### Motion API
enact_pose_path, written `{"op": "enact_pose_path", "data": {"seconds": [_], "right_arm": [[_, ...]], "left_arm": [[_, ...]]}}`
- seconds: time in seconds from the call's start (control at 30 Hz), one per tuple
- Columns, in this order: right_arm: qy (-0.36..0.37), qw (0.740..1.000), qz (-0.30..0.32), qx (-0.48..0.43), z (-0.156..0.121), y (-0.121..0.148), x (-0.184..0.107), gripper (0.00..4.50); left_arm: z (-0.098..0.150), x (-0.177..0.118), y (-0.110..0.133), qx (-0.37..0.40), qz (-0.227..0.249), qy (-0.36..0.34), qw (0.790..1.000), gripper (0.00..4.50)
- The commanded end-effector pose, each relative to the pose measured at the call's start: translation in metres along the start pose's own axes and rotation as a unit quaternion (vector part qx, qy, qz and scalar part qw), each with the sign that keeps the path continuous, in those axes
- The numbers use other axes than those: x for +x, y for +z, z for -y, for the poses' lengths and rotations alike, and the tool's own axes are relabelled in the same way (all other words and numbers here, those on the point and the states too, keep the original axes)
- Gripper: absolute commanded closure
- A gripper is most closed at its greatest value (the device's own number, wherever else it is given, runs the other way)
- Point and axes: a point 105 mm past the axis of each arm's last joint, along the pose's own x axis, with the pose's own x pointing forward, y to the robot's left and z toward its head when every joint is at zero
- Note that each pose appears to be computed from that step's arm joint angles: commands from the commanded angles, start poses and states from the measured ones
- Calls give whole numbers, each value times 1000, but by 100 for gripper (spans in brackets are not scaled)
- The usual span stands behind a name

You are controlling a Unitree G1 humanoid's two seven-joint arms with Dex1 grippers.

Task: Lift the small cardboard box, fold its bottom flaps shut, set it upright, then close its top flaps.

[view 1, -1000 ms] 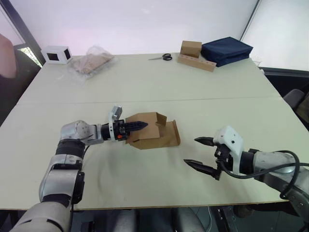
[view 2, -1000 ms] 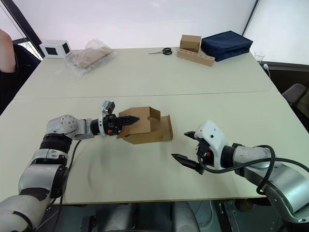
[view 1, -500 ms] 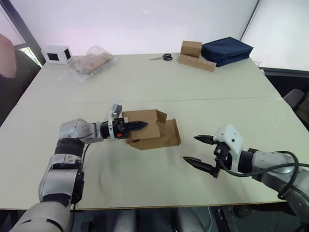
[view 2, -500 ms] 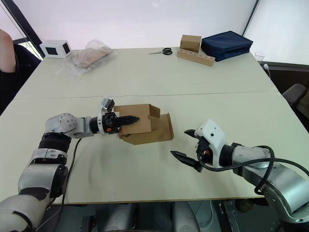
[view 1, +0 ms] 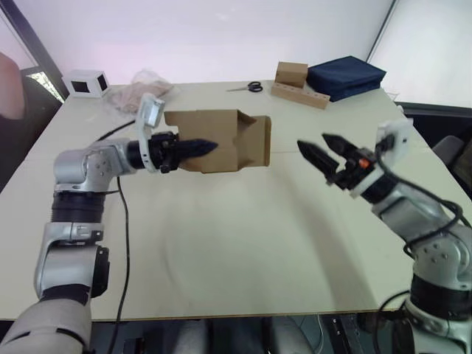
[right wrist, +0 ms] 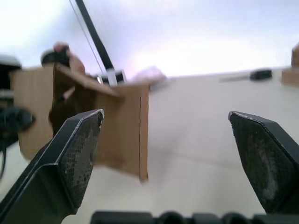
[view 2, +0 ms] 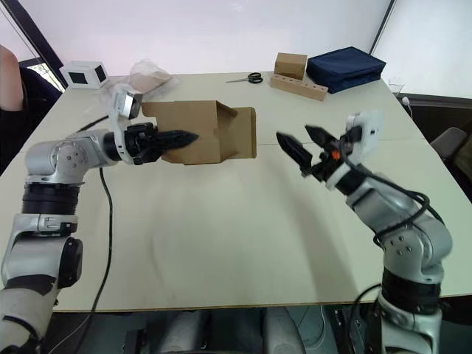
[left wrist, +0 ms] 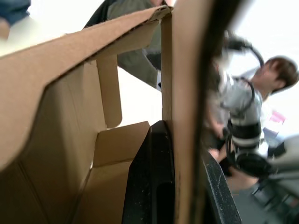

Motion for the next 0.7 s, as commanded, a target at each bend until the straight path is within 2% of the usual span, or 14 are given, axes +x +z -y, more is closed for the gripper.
{"op": "enact_pose_path", "data": {"seconds": [0.03,0.13,0.27,0.3,0.33,0.7], "right_arm": [[44,997,67,-6,-20,28,19,116],[63,995,80,-14,-30,30,27,230],[87,992,90,-3,-40,26,34,379],[89,992,90,-2,-41,25,36,432],[92,992,89,-3,-43,24,38,448],[115,991,68,-16,-56,13,54,448]], "left_arm": [[8,1,32,76,2,-16,997,450],[8,2,40,83,16,-19,996,450],[8,6,37,84,13,-27,996,450],[7,6,36,84,12,-26,996,450],[6,7,35,84,11,-25,996,450],[11,11,33,75,23,-40,996,450]]}}
